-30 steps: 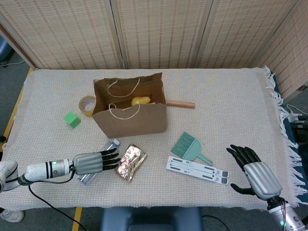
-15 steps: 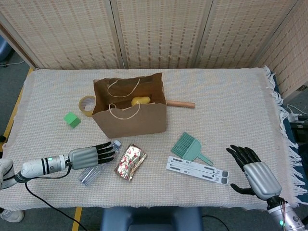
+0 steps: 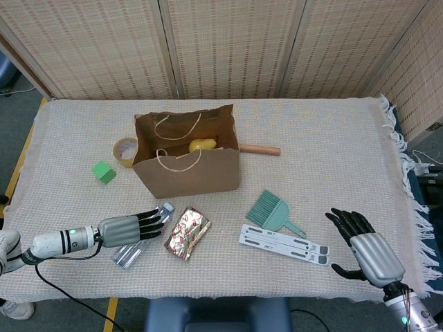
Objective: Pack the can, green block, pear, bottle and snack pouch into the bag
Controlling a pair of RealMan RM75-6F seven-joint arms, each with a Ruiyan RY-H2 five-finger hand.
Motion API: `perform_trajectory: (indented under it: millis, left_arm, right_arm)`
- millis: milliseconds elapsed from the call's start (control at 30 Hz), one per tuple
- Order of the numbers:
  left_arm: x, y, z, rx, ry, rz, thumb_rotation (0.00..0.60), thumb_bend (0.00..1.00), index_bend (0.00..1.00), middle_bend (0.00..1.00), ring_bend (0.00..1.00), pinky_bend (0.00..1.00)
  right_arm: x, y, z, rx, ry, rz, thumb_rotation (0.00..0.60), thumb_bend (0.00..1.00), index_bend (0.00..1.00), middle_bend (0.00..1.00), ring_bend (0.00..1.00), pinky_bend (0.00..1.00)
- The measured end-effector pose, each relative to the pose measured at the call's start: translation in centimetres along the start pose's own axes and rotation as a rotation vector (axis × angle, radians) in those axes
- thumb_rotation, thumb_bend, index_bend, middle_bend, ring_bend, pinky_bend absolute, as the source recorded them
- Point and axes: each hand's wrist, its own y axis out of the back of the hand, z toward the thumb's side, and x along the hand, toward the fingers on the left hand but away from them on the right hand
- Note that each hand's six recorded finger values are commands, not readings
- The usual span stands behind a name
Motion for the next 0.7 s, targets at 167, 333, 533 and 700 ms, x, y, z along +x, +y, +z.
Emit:
perform_trajectory:
  millis: [167, 333, 533, 700]
  left_arm:
    - [-0.1, -1.0, 1.2, -0.002, -0.026, -0.022, 0.600, 0.37, 0.00, 0.00, 0.00, 0.05]
    - [-0.4, -1.5, 1.7, 0.004, -0.054, -0.033, 0.600, 0.38, 0.00, 0.00, 0.00, 0.05]
    - [-1.0, -2.5, 2.6, 0.005, -0.091, -0.068, 0.600, 0.38, 0.00, 0.00, 0.00, 0.08]
    - [-1.2, -2.7, 3.4, -0.008, -0.123, -0.072, 0.600, 0.49, 0.26, 0.27, 0.27, 0.47]
  right_arm:
    - [-0.1, -0.1, 0.0, -0.002, -0.003, 0.003, 0.600, 0.10, 0.00, 0.00, 0.00, 0.00]
    - [-0.2, -0.1, 0.1, -0.005, -0.005, 0.006, 0.600, 0.10, 0.00, 0.00, 0.00, 0.00]
    - [-0.2, -0.1, 0.1, -0.008, -0.004, 0.008, 0.600, 0.10, 0.00, 0.00, 0.00, 0.00]
    - [-0.2, -0.1, 0.2, -0.011, -0.002, 0.005, 0.600, 0.10, 0.00, 0.00, 0.00, 0.00]
